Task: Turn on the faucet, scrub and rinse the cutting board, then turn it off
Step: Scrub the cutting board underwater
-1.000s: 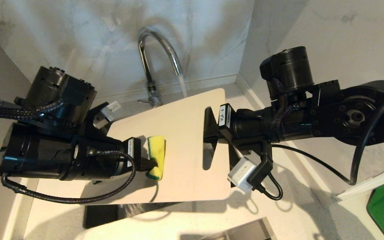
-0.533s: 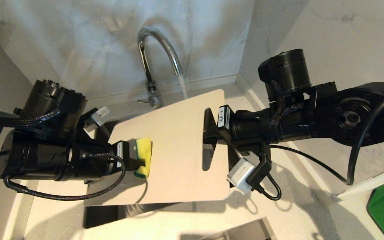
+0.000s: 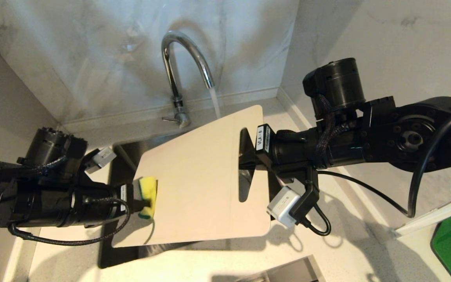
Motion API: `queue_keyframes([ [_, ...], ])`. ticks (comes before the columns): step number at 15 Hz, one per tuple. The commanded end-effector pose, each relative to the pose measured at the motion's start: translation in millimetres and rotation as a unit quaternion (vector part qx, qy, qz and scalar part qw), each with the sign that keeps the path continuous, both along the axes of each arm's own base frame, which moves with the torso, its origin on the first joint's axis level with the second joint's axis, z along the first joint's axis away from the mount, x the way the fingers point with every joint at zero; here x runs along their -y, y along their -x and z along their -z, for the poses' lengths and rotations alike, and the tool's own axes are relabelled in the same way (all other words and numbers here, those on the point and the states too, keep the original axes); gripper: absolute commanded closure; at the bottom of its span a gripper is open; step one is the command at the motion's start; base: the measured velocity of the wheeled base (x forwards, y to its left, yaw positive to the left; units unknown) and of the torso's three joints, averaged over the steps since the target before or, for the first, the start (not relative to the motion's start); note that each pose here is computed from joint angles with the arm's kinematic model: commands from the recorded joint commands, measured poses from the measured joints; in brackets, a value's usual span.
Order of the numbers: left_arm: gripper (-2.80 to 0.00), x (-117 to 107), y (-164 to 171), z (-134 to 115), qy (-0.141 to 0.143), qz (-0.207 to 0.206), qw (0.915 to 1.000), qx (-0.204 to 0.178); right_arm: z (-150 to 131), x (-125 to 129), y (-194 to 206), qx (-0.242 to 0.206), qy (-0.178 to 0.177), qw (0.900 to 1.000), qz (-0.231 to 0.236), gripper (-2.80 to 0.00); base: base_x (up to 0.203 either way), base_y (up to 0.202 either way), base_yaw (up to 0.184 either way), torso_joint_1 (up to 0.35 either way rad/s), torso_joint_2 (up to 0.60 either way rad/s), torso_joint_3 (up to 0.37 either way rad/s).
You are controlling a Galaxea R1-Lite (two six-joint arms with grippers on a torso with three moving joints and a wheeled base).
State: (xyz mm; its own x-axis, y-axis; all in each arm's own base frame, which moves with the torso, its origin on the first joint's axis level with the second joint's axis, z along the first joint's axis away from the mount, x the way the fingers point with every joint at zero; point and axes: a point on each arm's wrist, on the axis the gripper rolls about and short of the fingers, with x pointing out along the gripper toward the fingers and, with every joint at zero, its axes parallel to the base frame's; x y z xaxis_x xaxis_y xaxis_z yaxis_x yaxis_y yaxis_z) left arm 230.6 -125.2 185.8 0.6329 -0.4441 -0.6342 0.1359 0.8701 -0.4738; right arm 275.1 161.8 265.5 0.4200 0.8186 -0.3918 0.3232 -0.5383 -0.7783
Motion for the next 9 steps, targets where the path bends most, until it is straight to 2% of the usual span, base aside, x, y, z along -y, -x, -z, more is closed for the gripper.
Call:
queue_keyframes([
  [1, 0.00, -22, -5, 17, -0.009, -0.021, 0.9995, -0.020, -1, 0, 1, 0.006, 0.001, 1.000, -0.005, 0.00, 0.000, 0.000, 0.000, 0.000, 0.00, 0.000],
  [5, 0.00, -55, -11, 27, -0.012, -0.044, 0.9988, -0.017, 0, 0, 0, 0.005, 0.001, 1.000, -0.005, 0.00, 0.000, 0.000, 0.000, 0.000, 0.00, 0.000],
  [9, 0.00, -71, -12, 32, -0.015, -0.059, 0.9979, -0.020, -1, 0, 1, 0.005, 0.000, 1.000, -0.006, 0.00, 0.000, 0.000, 0.000, 0.000, 0.00, 0.000],
])
